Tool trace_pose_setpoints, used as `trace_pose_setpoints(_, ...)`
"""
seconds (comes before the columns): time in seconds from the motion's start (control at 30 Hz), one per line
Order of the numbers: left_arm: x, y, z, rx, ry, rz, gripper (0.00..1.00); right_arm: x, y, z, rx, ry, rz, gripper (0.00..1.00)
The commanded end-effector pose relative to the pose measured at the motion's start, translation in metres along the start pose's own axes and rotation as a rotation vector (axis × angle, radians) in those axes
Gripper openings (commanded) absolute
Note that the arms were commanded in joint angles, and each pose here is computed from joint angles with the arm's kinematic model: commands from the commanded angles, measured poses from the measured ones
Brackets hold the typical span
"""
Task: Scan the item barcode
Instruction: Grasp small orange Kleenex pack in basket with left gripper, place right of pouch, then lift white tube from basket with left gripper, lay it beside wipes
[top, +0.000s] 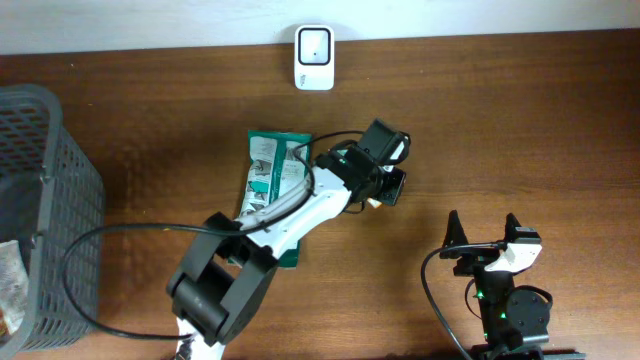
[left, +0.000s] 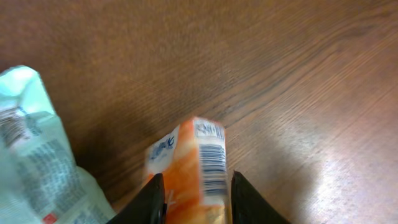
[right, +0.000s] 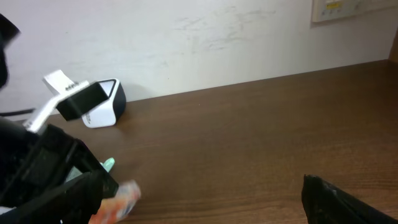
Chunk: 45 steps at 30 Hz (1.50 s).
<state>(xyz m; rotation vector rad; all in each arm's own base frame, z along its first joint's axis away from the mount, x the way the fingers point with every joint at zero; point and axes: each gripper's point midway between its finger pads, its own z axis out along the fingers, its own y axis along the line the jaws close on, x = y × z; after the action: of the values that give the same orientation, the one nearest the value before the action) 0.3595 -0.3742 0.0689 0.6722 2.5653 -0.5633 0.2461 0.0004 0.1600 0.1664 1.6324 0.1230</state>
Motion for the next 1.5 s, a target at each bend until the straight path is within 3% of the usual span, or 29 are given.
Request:
trace_pose_setpoints(0.0,-0.006,0.001,0.003,-0.007,-0.024,0.009,0.7,0.003,0.0,0.0,0.001,0.005,0.0,0.98)
trace_pose_setpoints(0.03,-0.008,0.001,0.002,-0.007,-0.031,0.009,0.82,0.003,0.0,0.0,0.001,0.005,0.0,0.98)
trace_pose_setpoints(0.1,-0.023,0.008,-0.009,-0.01,-0.066,-0.005,0.91,0.003,0.0,0.0,0.001,0.005,0.0,0.98)
trace_pose_setpoints(0.13,-0.049,0.02,-0.038,-0.023,-0.124,0.023,0.98,0.003,0.0,0.0,0.001,0.005,0.0,0.98)
trace_pose_setpoints(0.23,-0.103,0.06,-0.158,-0.102,-0.273,0.097,0.99,0.003,0.0,0.0,0.001,0.005,0.0,0.98)
trace_pose_setpoints(0.27,-0.111,0.084,-0.212,-0.18,-0.339,0.137,0.99,0.003,0.0,0.0,0.001,0.005,0.0,0.98)
trace_pose_setpoints(0.33,-0.111,0.126,-0.274,-0.336,-0.409,0.108,0.99,0.003,0.0,0.0,0.001,0.005,0.0,0.98)
trace_pose_setpoints(0.43,-0.064,0.215,-0.374,-0.585,-0.437,-0.109,0.99,0.003,0.0,0.0,0.001,0.005,0.0,0.98)
trace_pose_setpoints(0.5,0.005,0.297,-0.452,-0.82,-0.482,-0.5,0.95,0.003,0.0,0.0,0.001,0.005,0.0,0.98)
trace_pose_setpoints(0.57,0.064,0.344,-0.484,-0.958,-0.496,-0.824,0.96,0.003,0.0,0.0,0.001,0.005,0.0,0.98)
trace_pose_setpoints(0.7,0.15,0.398,-0.505,-1.08,-0.453,-1.111,0.96,0.003,0.0,0.0,0.001,0.005,0.0,0.98)
trace_pose_setpoints(0.87,0.264,0.43,-0.467,-1.103,-0.213,-1.35,0.98,0.003,0.0,0.0,0.001,0.005,0.0,0.98)
trace_pose_setpoints(1.1,0.367,0.429,-0.427,-1.123,0.106,-1.329,0.97,0.003,0.0,0.0,0.001,0.005,0.0,0.99)
trace_pose_setpoints(1.3,0.395,0.439,-0.391,-1.109,0.222,-1.141,0.98,0.003,0.0,0.0,0.001,0.005,0.0,0.98)
trace_pose_setpoints(1.47,0.411,0.454,-0.366,-1.074,0.271,-1.155,0.96,0.003,0.0,0.0,0.001,0.005,0.0,0.98)
